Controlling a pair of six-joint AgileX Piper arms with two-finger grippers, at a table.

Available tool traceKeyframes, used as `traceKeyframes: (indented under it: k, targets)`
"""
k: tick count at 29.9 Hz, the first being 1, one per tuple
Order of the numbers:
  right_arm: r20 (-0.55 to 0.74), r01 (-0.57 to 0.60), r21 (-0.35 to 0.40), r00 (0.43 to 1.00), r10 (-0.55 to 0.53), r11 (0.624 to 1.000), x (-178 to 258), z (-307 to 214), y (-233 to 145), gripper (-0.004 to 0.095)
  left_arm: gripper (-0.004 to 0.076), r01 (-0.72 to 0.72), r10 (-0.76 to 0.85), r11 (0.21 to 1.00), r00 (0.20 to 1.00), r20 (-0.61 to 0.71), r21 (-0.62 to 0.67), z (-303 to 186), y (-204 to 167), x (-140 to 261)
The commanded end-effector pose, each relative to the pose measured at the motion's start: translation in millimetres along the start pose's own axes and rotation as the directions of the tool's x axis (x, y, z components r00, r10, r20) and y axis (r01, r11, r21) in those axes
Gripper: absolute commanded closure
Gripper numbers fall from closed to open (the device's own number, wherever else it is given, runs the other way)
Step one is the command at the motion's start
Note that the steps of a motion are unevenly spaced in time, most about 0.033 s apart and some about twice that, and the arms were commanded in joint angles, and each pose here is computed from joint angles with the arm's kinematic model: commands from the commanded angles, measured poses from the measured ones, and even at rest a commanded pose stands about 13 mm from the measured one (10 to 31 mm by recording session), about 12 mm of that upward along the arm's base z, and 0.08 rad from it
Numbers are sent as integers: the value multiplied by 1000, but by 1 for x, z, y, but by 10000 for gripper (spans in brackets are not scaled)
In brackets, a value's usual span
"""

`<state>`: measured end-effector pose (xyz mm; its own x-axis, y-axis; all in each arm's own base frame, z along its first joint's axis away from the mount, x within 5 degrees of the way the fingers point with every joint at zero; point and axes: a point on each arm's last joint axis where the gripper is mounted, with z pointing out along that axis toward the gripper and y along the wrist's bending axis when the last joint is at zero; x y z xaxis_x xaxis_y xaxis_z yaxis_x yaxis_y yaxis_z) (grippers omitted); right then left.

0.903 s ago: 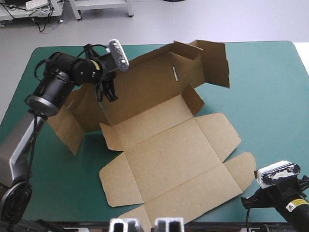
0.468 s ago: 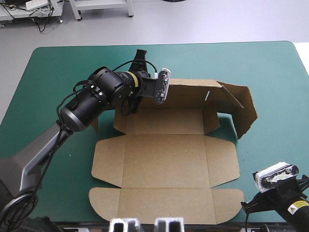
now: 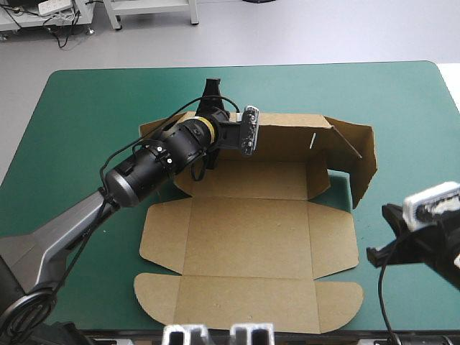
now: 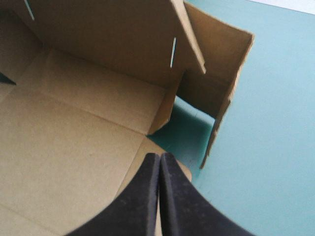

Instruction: Fold the box

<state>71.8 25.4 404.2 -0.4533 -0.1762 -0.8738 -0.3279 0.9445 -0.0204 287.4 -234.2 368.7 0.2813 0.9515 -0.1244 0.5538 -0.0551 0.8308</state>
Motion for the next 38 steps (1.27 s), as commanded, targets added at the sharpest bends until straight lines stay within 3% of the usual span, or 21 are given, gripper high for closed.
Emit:
traceKeyframes:
  k: [1, 8, 16, 28, 38]
  targets:
    - [94, 12, -2, 996, -12, 1000, -51, 6, -11, 917, 734, 31, -27, 989, 999, 30, -147, -14, 11, 2]
    - [100, 33, -5, 994, -32, 999, -126, 38, -37, 917, 734, 69, -57, 981, 996, 67, -184, -5, -2, -1]
    - [-1, -29, -64, 1000, 29, 998, -167, 125, -72, 917, 734, 65, -53, 984, 995, 79, -167, 2, -14, -1]
    - [-321, -141, -142, 943, 89, 980, -127, 259, -106, 917, 734, 27, -19, 989, 998, 60, -142, 10, -29, 2]
    - [-476, -110, -208, 879, -2, 972, -105, 265, -104, 918, 734, 123, -118, 984, 992, 44, -130, 10, -30, 5]
